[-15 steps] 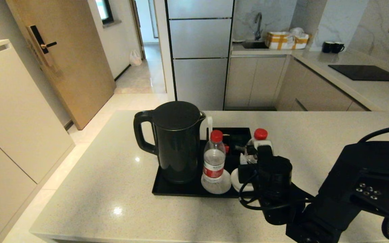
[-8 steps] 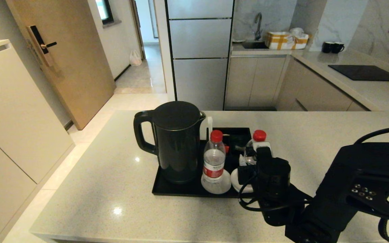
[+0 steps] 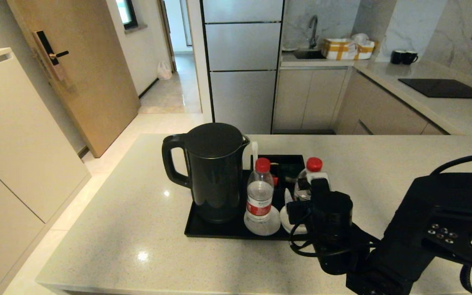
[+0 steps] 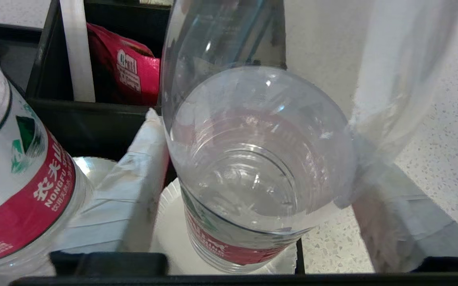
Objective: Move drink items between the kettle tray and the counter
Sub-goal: Return the bottled water to its original position
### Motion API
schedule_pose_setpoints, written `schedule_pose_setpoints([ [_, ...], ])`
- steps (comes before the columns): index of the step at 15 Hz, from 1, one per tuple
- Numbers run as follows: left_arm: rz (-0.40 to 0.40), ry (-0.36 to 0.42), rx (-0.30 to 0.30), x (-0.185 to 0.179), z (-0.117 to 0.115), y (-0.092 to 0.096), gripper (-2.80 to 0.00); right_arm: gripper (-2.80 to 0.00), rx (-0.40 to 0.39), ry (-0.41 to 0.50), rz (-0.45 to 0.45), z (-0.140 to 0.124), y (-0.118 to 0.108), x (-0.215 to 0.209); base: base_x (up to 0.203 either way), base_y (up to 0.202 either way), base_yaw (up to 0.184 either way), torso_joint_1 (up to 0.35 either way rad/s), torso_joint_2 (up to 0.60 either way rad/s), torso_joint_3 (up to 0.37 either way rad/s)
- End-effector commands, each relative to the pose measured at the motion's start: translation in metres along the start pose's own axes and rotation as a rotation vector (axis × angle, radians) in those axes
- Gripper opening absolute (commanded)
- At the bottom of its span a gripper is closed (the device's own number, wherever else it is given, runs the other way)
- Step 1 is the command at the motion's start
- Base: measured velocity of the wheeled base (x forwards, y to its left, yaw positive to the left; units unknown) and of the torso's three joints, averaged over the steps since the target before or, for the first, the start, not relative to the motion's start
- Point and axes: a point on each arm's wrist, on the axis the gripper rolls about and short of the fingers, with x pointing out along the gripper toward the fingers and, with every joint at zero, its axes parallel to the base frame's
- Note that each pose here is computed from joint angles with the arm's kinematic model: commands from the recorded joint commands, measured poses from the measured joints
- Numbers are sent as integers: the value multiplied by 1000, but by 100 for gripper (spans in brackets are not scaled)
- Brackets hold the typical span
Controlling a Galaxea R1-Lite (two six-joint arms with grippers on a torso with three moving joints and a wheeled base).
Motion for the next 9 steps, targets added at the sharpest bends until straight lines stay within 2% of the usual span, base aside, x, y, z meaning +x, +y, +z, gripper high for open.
schedule_pose_setpoints([
  [1, 0, 2, 0, 0, 0, 0, -280, 0, 14, -17, -1, 7, -1, -3, 0, 0, 0, 0, 0, 0],
  [9, 0, 2, 0, 0, 0, 0, -280, 0, 4, -15, 29, 14, -5, -23, 0, 0, 0, 0, 0, 0],
])
